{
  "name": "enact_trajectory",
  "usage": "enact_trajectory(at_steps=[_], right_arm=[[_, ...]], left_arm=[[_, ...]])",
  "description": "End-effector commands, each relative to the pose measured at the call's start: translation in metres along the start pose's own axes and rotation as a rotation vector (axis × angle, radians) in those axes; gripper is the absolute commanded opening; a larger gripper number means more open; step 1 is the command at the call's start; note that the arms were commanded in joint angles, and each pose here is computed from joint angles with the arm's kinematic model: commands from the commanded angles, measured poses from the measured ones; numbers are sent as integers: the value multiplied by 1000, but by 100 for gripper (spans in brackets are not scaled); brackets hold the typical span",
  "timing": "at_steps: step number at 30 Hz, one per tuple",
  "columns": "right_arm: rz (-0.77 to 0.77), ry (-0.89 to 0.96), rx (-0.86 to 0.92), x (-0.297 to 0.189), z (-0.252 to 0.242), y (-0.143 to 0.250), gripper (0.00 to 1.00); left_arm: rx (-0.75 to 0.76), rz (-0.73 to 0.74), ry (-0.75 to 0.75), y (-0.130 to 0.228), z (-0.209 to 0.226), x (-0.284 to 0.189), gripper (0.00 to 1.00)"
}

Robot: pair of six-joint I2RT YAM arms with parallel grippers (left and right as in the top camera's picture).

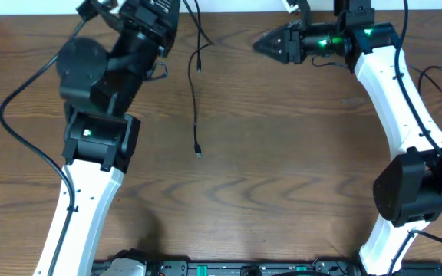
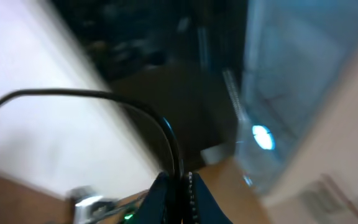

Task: Untangle cables

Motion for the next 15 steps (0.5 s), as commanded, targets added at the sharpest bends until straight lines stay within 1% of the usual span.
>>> enact_trajectory(at_steps=[1,4,5,6,11,15], right_arm=[[-34,-203,-155,4,28,-3,56],[-48,-232,-219,13,29,-5,60],[-52,-237,-239,16,30,-6,63],[-59,-248,-268,21,32,-8,65],[-91,-307,-481,45,49,-12,66],[-104,-364,-569,64,65,-12,63]], left_arm=[[-66,7,125,-1,-33,-4,7],[-60,5,217,-1,-55,-7,7],[-53,4,240,-1,-60,-9,8],[-50,4,251,-1,-62,-9,8],[-92,10,256,-1,-64,-10,7],[-92,10,256,-1,-64,-10,7]])
Point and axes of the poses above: each gripper's point midway between its finger pads, its own x axis out along the fingers, its own z axis along the line the jaws close on, y = z × x, the point moved 2 cm from there along -x, back along the fingers, and after that the axes turned 3 degrees about -x, right-handed, at the moved point
